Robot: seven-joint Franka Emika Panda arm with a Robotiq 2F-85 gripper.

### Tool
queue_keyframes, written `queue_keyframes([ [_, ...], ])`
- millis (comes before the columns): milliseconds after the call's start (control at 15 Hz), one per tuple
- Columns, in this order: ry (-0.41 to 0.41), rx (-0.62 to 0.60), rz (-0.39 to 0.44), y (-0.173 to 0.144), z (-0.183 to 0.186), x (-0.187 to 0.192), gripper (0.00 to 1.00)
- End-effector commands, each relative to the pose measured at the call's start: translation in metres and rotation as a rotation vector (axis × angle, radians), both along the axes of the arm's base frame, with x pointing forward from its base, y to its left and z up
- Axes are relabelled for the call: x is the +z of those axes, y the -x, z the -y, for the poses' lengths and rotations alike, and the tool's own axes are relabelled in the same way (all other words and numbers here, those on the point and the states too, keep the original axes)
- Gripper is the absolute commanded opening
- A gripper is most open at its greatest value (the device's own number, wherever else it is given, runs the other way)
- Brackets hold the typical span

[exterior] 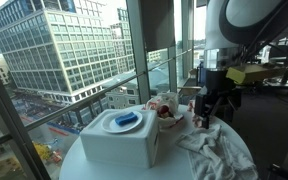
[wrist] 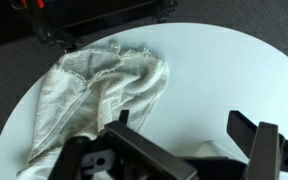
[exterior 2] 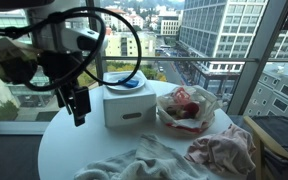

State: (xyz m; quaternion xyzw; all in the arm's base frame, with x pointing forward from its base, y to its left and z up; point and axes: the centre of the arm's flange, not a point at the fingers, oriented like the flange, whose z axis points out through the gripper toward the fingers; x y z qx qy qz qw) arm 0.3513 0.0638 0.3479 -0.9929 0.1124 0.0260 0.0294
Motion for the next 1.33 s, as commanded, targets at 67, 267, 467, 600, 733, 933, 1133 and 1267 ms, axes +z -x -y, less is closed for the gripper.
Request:
queue_keyframes([
  [67,0.071,-0.015,-0.007,-0.055,-0.007,-0.074,1.0],
  [267,0.117,-0.027,-0.006,-0.072,-0.002,-0.12,1.0],
  [467,0.136,-0.029,-0.07,-0.081,0.006,-0.16,1.0],
  [600,0.127,-0.007,-0.131,-0.081,0.009,-0.177,1.0],
  [733,0.09,0.011,-0.176,-0.077,0.006,-0.172,1.0],
  [933,0.097,-0.002,-0.17,-0.069,0.009,-0.182,1.0],
  [1133,0.069,-0.016,-0.165,-0.071,0.011,-0.181,1.0],
  [1267,0.018,-0.024,-0.173,-0.063,0.005,-0.189,1.0],
])
